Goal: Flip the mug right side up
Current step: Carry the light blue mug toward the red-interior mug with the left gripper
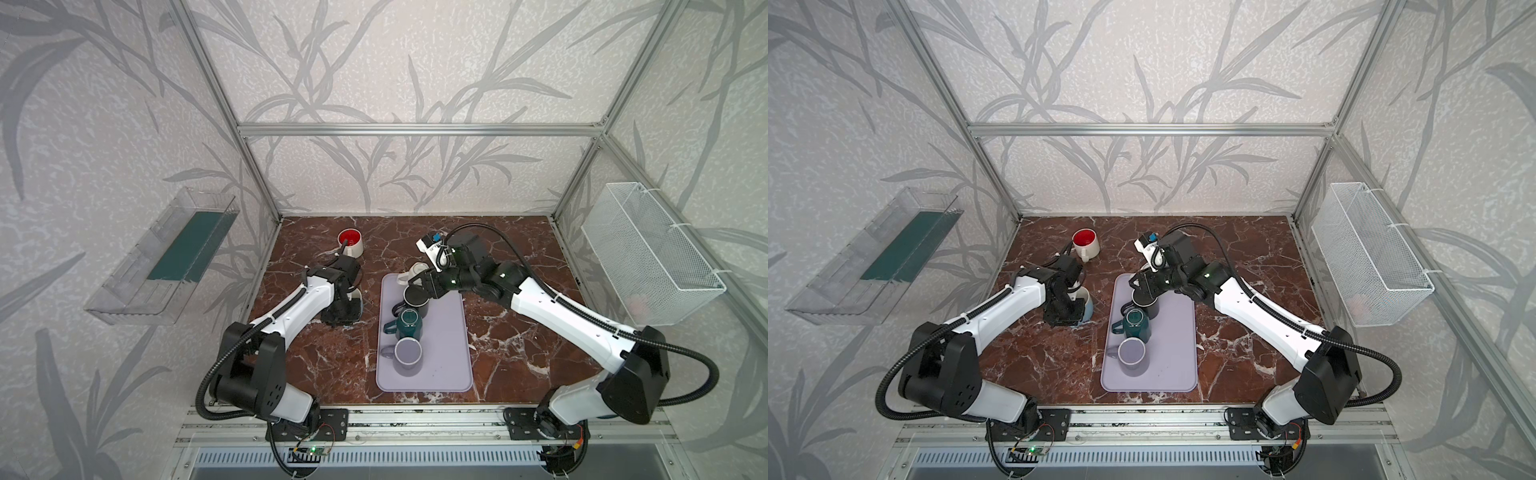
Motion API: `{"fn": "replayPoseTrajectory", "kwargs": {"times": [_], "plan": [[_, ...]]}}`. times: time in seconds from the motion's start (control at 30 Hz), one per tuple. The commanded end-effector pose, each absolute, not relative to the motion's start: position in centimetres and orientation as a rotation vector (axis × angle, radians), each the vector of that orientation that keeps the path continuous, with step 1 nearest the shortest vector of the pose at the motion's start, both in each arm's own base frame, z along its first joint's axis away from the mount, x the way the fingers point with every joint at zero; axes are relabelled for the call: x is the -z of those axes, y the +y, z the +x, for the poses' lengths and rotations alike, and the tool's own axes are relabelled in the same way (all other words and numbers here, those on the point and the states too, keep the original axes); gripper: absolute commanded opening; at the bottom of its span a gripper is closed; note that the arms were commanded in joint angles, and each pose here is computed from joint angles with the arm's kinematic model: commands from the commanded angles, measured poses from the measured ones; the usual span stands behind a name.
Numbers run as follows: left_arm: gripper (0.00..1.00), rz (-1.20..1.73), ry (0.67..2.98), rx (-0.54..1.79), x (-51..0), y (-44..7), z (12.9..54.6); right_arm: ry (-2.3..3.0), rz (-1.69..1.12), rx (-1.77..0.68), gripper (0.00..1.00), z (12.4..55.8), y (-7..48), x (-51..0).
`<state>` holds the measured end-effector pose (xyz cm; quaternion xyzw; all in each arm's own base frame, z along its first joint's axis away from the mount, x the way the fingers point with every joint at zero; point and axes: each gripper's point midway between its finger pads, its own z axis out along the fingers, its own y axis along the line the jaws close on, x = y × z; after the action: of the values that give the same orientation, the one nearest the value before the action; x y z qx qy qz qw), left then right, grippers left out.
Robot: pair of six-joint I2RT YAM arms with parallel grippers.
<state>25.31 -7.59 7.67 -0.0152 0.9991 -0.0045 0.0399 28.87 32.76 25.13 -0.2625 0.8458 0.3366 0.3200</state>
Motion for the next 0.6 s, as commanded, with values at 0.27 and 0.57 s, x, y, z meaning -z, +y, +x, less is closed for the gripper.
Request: {"fn": "replayPoseTrajectory", "kwargs": {"times": [0.27,0.57], "plan": [[0.0,-0.055,2.984,-0.098,-10.0,-6.7,27.1,2.193,-0.64,-0.877,0.49,29.0,30.9,-26.0],[0.0,-0.015,2.925,-0.04,-12.7,-8.3,31.1,2.193,-0.631,-0.878,0.49,28.8,30.2,-26.1]]}}
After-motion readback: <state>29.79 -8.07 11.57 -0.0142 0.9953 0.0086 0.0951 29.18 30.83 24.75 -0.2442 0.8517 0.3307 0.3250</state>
